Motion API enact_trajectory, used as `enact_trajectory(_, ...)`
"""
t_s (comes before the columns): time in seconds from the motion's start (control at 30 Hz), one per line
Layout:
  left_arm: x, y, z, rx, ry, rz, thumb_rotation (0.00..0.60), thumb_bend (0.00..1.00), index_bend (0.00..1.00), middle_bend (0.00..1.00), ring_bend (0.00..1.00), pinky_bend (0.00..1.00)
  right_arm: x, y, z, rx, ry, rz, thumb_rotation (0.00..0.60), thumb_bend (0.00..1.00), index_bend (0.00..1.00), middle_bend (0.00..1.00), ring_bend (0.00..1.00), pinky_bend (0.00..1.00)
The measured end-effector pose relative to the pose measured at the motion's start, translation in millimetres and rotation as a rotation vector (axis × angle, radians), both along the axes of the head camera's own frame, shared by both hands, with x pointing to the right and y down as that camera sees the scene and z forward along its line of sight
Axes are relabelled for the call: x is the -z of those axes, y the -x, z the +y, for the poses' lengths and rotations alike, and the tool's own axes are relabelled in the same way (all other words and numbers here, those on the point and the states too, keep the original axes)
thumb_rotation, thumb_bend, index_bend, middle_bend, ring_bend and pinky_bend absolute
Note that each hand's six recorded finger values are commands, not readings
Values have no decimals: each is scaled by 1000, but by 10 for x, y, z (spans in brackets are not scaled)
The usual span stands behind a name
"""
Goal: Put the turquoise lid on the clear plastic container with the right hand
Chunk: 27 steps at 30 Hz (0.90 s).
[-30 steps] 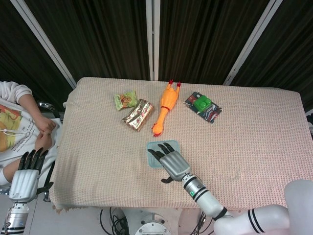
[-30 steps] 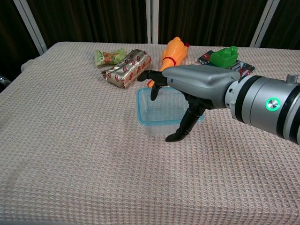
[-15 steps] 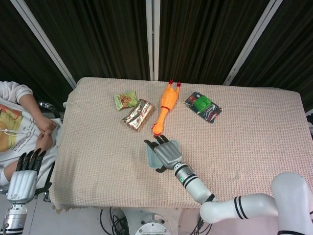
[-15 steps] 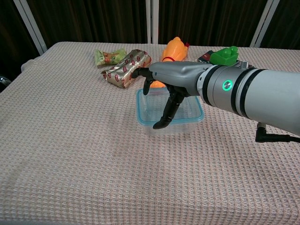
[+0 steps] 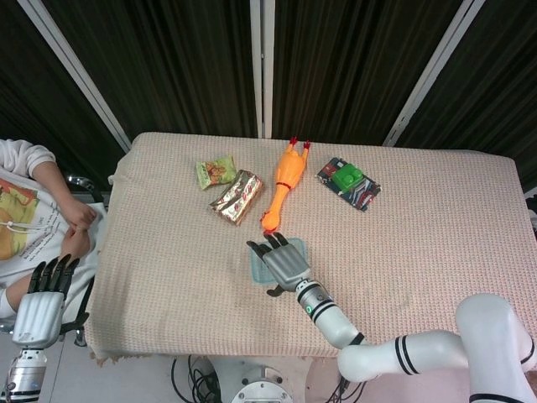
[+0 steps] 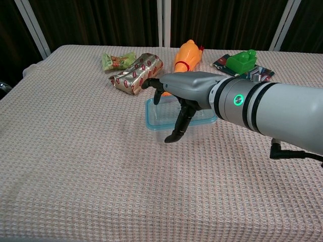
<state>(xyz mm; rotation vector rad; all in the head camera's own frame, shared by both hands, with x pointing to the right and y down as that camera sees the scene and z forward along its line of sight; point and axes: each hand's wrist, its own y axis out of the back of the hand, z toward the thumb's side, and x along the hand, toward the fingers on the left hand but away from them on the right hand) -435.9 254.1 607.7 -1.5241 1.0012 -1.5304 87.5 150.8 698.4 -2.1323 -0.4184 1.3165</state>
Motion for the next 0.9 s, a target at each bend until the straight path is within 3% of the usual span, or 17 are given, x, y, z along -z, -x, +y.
enact_trajectory(0.27,-3,3,-1,0,-1,1,600,38,61,23,0,0,7,-8,-2,-7,-8,-8,600,47,0,217,0,0)
enact_trajectory(0.5,11,-8,-16,-6,-8,4,600,37,61,23,0,0,241,-135,-74,-31,-76,-45,600,48,0,202,0,0)
enact_trajectory(0.7,40,-10,-39,-9,-24,4,600,37,61,23,0,0,493,-565,-168,-103,-189,-54,600,79,0,197,0,0)
enact_trajectory(0.9,77,-61,-100,-31,-50,1,600,37,61,23,0,0,756,-1389,-123,-231,-308,-41,600,92,2,104,0,0)
